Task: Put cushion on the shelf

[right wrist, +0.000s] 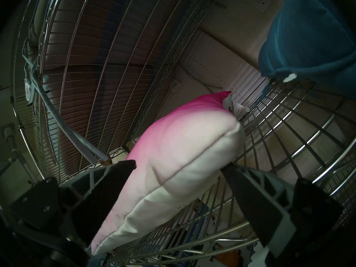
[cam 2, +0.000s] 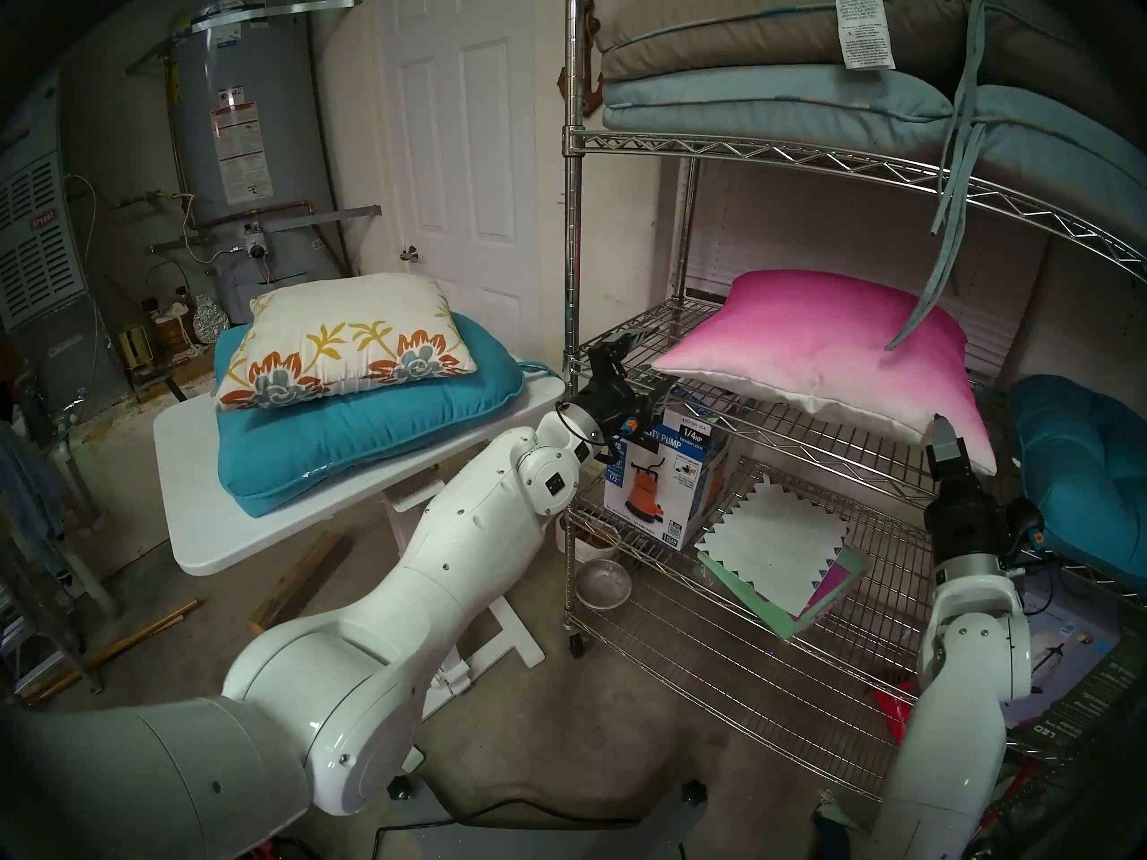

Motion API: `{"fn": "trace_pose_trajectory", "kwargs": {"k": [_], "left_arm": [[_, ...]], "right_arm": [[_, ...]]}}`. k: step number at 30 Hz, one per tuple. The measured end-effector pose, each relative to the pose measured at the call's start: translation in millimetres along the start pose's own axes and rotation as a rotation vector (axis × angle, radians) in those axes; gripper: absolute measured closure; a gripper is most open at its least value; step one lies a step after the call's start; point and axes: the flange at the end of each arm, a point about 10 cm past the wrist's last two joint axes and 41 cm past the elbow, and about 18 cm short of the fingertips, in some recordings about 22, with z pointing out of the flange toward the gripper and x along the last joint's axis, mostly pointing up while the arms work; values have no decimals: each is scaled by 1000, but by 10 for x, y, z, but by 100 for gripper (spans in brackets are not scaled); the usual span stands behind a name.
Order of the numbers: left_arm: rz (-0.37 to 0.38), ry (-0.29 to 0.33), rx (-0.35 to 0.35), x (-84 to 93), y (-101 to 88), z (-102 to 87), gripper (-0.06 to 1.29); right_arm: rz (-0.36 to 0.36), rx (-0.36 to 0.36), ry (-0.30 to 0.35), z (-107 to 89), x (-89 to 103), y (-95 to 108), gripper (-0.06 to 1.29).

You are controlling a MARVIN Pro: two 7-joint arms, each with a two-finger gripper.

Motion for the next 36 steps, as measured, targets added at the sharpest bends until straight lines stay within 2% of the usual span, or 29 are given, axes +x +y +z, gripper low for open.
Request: {"fn": "trace_pose_trajectory", "kwargs": {"k": [20, 36], "left_arm": [[24, 50, 30, 2, -14, 158, -3], [22, 70, 76, 31, -75, 220, -3]], "right_arm": [[3, 2, 2, 7, 5, -5, 2], [118, -60, -32, 144, 47, 4, 2]]}}
